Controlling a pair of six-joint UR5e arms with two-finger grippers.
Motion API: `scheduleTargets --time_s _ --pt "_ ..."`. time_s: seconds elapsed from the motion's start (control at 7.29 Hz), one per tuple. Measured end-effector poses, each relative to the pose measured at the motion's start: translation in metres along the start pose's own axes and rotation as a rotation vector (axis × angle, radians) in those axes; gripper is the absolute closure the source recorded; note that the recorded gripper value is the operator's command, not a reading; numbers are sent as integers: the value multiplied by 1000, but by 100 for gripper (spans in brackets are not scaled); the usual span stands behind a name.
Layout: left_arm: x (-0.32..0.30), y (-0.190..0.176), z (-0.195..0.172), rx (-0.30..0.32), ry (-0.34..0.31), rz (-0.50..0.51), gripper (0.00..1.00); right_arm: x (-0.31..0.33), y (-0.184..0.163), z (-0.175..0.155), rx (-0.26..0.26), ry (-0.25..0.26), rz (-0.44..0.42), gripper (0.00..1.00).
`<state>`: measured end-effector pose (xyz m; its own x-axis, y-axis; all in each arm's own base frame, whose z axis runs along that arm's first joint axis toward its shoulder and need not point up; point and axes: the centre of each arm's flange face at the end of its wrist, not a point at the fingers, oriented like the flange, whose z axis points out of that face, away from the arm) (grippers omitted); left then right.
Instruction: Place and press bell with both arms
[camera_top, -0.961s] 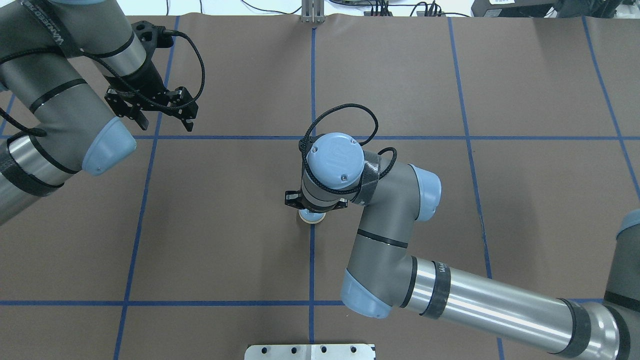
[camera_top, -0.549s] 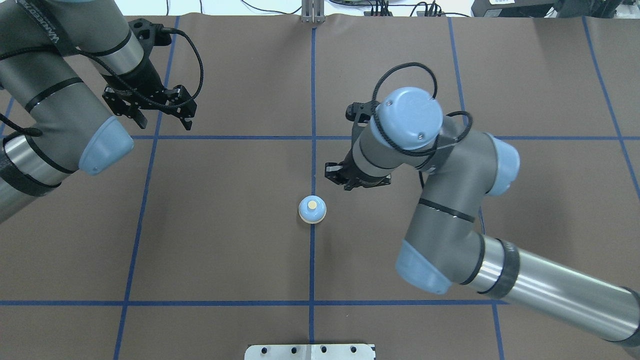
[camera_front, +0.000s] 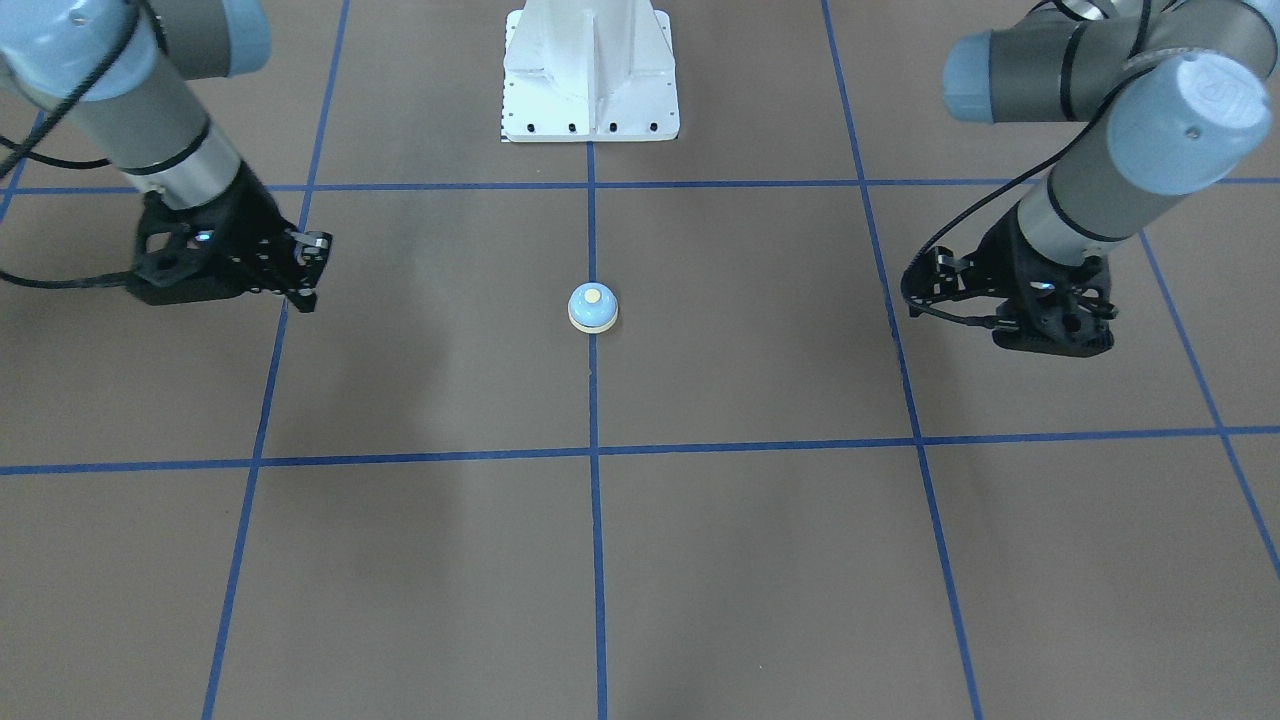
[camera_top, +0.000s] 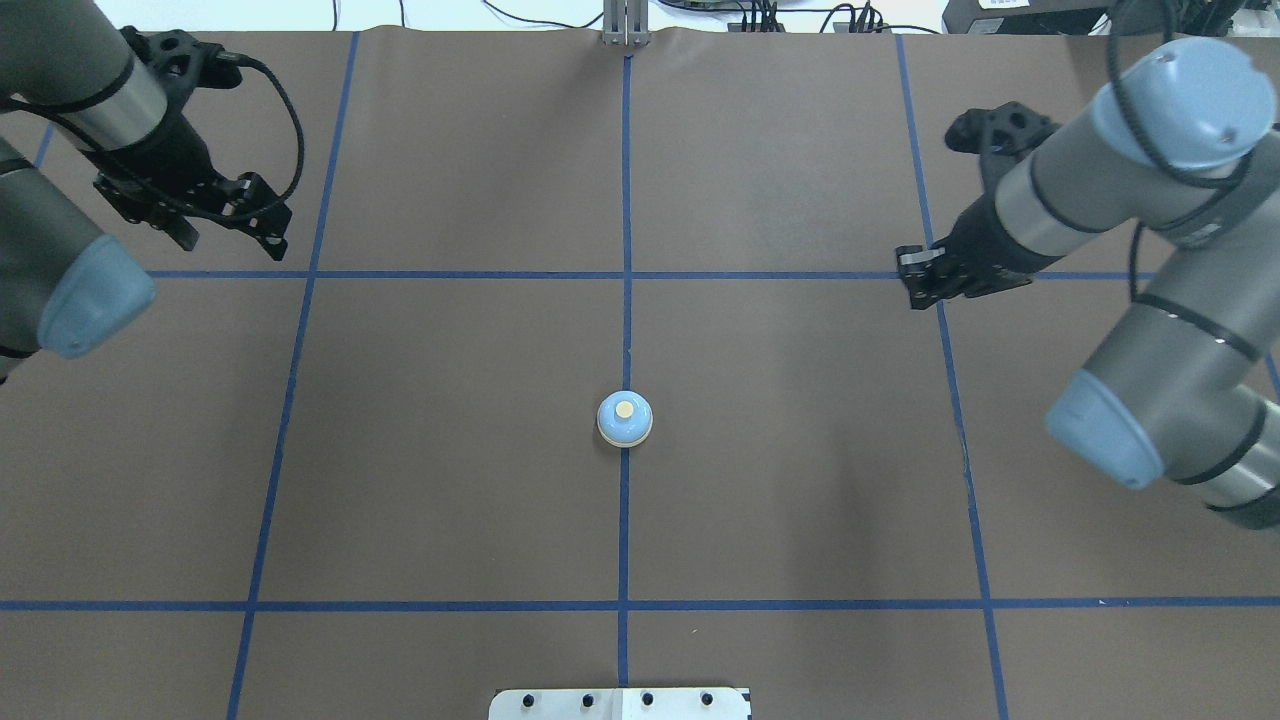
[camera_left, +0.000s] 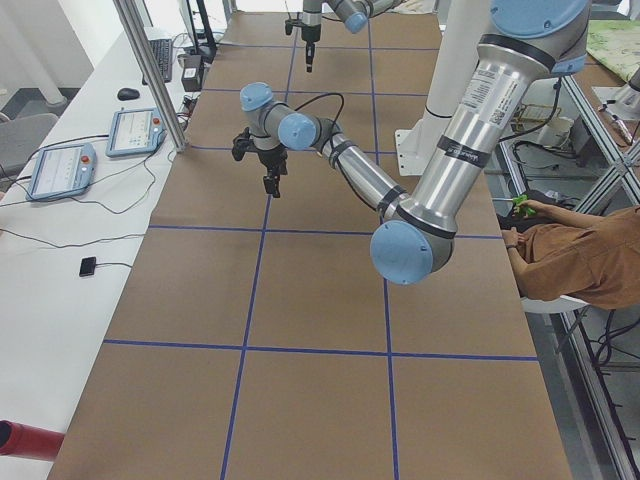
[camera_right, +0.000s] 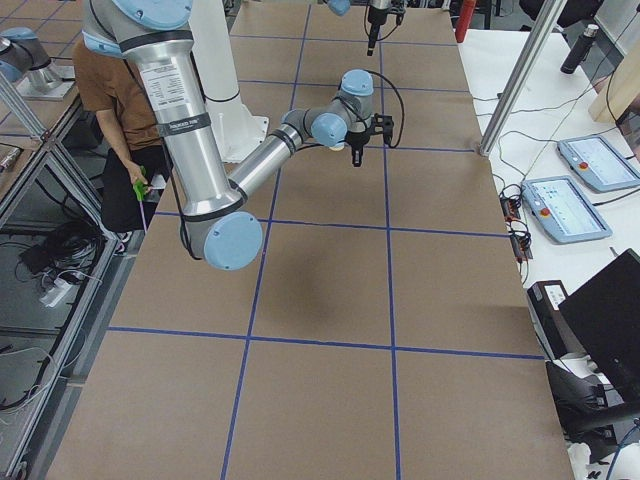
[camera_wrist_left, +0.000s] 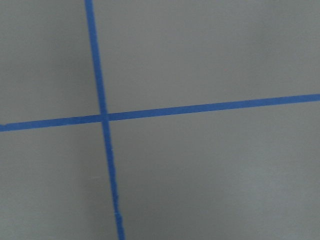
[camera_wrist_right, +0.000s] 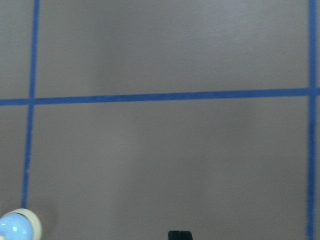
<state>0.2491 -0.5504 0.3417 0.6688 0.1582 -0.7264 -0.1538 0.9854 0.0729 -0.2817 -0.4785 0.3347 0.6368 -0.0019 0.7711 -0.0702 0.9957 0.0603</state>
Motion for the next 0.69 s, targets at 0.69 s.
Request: scheduleTargets --time_s 0.69 --pt "-205 63 -42 41 -83 147 1 295 -18 -67 -7 59 -122 0"
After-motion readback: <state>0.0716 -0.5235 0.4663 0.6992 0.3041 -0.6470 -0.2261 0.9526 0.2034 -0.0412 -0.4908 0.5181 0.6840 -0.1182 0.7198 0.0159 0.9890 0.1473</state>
